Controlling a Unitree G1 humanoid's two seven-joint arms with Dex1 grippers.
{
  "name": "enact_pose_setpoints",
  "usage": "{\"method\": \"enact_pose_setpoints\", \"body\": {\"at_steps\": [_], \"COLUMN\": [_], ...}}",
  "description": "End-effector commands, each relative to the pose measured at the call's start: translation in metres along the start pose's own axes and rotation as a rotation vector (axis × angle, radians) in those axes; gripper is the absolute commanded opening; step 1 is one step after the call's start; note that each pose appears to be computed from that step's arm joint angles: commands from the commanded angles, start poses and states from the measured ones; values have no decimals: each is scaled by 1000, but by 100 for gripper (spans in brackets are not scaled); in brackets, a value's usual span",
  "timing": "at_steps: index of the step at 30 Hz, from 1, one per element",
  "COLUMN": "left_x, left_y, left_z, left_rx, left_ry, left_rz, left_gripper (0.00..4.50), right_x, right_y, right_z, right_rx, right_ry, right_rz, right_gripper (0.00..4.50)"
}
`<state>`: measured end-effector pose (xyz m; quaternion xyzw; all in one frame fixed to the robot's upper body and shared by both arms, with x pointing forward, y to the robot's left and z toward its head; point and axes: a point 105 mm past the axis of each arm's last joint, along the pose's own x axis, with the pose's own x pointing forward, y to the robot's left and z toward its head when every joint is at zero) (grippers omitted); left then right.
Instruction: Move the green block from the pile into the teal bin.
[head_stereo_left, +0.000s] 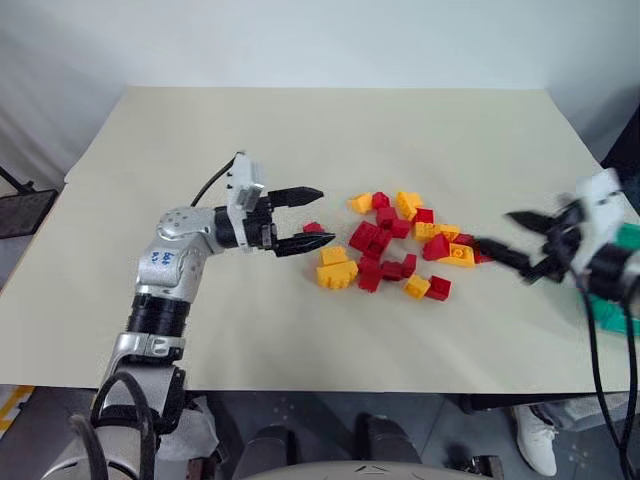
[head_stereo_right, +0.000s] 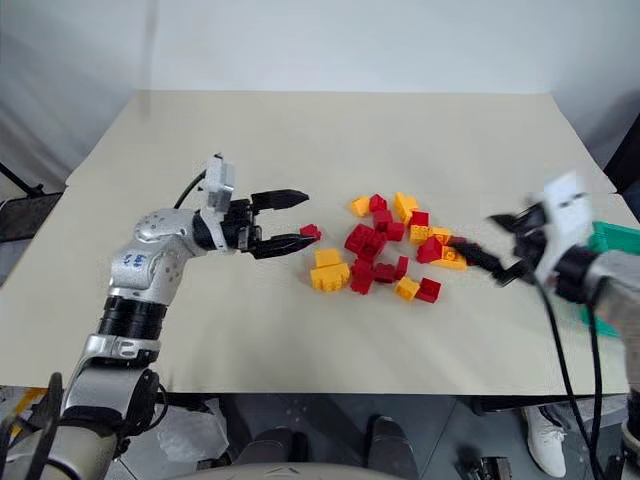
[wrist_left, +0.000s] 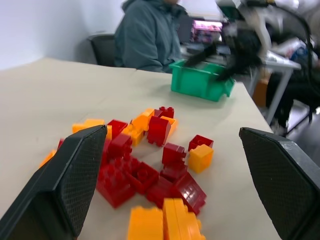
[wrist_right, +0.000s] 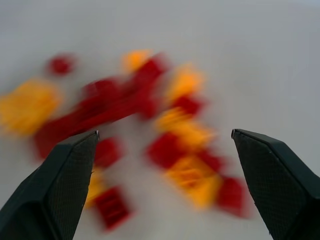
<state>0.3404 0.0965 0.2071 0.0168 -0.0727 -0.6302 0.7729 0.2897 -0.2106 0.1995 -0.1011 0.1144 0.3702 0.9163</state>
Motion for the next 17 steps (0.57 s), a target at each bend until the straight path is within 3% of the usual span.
{"method": "enact_pose_setpoints", "body": {"at_steps": [1, 4, 9, 17], "left_x": [-20, -44, -76, -86], "left_y": [-4, -10, -13, -15], "left_z": [7, -4, -10, -7], "left_rx": [46, 67, 62, 71], "left_ry": [1, 38, 58, 76], "left_rz": [14, 35, 106, 119], "left_gripper": [450, 450, 450, 450], "right_x": [-2, -1, 2, 0], "right_y": [13, 13, 4, -3], "right_z": [-3, -18, -16, -18], "right_rx": [-111, -154, -171, -179], "right_ry": [-13, -10, -145, -195], "right_rz": [170, 266, 303, 264], "right_gripper": [445, 445, 445, 445]}}
